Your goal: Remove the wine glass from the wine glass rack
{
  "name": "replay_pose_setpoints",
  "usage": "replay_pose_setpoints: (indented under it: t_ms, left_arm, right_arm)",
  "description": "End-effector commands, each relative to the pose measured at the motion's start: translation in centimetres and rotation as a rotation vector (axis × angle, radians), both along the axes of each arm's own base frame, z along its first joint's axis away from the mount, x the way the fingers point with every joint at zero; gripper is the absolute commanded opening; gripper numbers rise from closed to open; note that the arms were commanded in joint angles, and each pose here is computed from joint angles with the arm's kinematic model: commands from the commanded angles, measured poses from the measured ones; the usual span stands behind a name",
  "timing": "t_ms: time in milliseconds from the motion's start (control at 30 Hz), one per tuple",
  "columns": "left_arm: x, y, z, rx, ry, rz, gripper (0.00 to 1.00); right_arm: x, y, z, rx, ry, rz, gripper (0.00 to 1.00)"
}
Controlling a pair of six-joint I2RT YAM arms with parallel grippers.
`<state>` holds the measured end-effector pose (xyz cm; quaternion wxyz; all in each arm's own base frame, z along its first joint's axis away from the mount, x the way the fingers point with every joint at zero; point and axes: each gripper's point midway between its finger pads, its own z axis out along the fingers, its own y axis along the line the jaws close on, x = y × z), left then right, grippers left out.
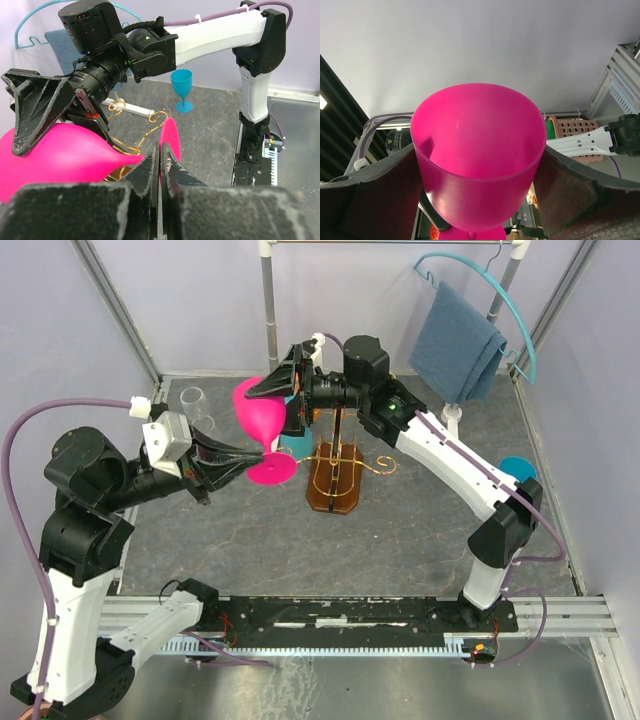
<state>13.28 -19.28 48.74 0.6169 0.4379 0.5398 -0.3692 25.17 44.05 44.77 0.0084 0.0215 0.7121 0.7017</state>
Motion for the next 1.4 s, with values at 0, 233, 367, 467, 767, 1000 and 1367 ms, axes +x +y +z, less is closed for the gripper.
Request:
replay_pose_setpoints:
  t_ms: [0, 233, 367, 467, 767, 1000, 1367]
  left_arm:
    - [-0.2, 0.2, 1.0, -0.020, -0.061, 0.004, 0.03]
    - [-0.2, 0.7, 1.2, -0.033, -0.066, 0.043, 0.50]
    - [-0.1, 1.3, 1.4, -0.051, -0.079, 0.088, 0.97]
    - [-0.4, 1.9, 1.9, -0.072, -0.105, 0.122, 0.99]
    - [-0.8, 4.1, 2.4, -0.109, -0.122, 0.252, 0.99]
    - [-0.4, 4.5, 1.7, -0.113, -0.098, 0.284, 0.99]
    - [0.1, 4.0, 1.2, -0.138, -0.069, 0.275, 0.99]
  right_arm:
    - [-0.5, 0.0, 3.0, 0.086, -0.066, 0.004, 0.81]
    - [-0.6, -0.1, 3.9, 0.119, -0.083, 0.006, 0.76]
    - [-0.5, -0.1, 3.9, 0.123, -0.085, 0.007, 0.75]
    - [-0.1, -0.5, 3.8, 0.112, -0.111, -0.003, 0.72]
    - [4.7, -10.8, 0.7, -0.317, -0.491, -0.328, 0.72]
    - [3.9, -24.8, 0.2, -0.791, -0.835, -0.746, 0.74]
    - [3.4, -38.4, -1.4, -1.230, -0.934, -1.260, 0.69]
